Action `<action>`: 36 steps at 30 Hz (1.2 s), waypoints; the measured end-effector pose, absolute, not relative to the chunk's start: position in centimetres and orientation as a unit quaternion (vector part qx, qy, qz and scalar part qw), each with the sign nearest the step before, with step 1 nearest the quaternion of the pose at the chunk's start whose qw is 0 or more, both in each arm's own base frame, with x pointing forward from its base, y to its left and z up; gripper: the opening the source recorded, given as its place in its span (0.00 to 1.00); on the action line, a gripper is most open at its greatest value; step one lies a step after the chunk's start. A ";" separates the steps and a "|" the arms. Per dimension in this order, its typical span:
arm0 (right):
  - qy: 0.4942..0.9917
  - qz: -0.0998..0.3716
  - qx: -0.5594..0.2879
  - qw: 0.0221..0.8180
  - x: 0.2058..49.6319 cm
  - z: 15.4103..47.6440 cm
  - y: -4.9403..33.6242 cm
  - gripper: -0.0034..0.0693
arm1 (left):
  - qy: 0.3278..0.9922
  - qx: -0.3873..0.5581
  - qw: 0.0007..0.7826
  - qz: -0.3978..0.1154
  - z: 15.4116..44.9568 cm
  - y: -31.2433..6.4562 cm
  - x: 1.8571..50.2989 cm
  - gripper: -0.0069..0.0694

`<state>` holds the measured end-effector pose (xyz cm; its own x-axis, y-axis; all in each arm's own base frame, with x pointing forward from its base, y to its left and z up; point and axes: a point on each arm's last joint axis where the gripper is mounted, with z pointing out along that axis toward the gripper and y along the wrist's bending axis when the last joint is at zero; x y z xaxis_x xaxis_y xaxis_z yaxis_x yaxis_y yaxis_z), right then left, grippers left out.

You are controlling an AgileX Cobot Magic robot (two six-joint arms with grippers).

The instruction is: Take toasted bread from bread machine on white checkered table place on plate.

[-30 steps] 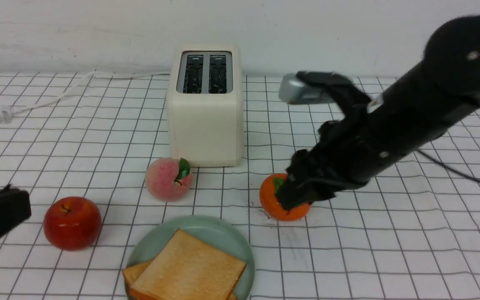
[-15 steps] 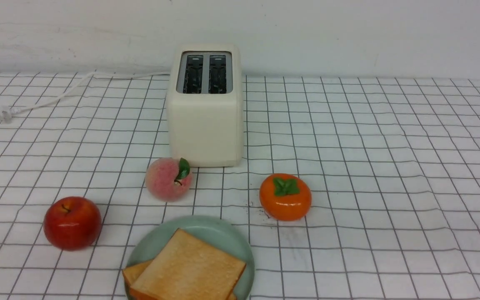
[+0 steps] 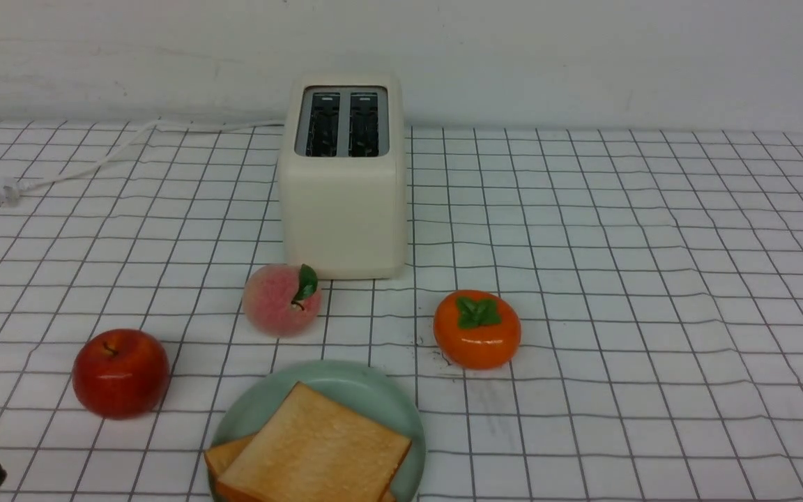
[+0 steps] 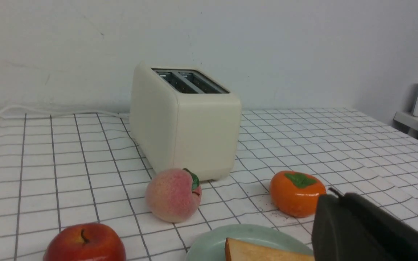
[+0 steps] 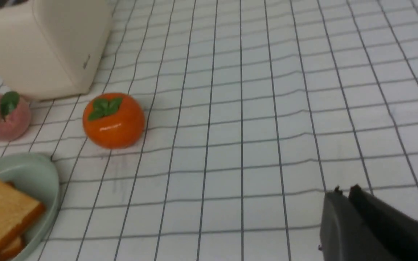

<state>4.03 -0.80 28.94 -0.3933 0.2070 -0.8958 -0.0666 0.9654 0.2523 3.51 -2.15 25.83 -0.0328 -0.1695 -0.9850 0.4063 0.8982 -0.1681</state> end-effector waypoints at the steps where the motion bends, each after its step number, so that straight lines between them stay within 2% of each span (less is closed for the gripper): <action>1: 0.826 0.122 0.042 0.549 4.0 28.8 -0.8 0.10 | 0.689 0.086 0.689 -0.208 25.7 -2.2 3.5 0.07; 4: 0.829 0.094 0.031 0.550 4.5 27.1 -0.9 0.10 | 0.696 0.086 0.682 -0.207 25.1 -2.2 3.7 0.07; 7: 0.831 0.088 0.024 0.549 4.8 26.1 -0.7 0.11 | 0.701 0.088 0.677 -0.207 24.8 -2.3 3.8 0.07; 19: 0.825 0.090 0.018 0.557 5.0 26.1 -0.6 0.13 | 0.706 0.090 0.672 -0.206 24.5 -2.3 3.8 0.07; 25: 0.815 0.054 0.047 0.575 5.0 26.3 -1.2 0.14 | 0.706 0.091 0.672 -0.206 24.5 -2.3 3.8 0.07; 30: 0.788 0.042 0.087 0.608 5.0 26.4 -1.3 0.03 | 0.706 0.091 0.672 -0.206 24.5 -2.3 3.8 0.07; 36: 0.763 0.051 0.099 0.637 5.7 22.9 -0.7 0.02 | 0.706 0.091 0.672 -0.206 24.5 -2.3 3.8 0.08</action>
<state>5.73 -0.70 22.91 -0.1690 0.2164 -0.9616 0.0858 0.9751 0.2043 3.81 -2.31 24.52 -0.0810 -0.1483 -0.9856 0.4040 0.8991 -0.1685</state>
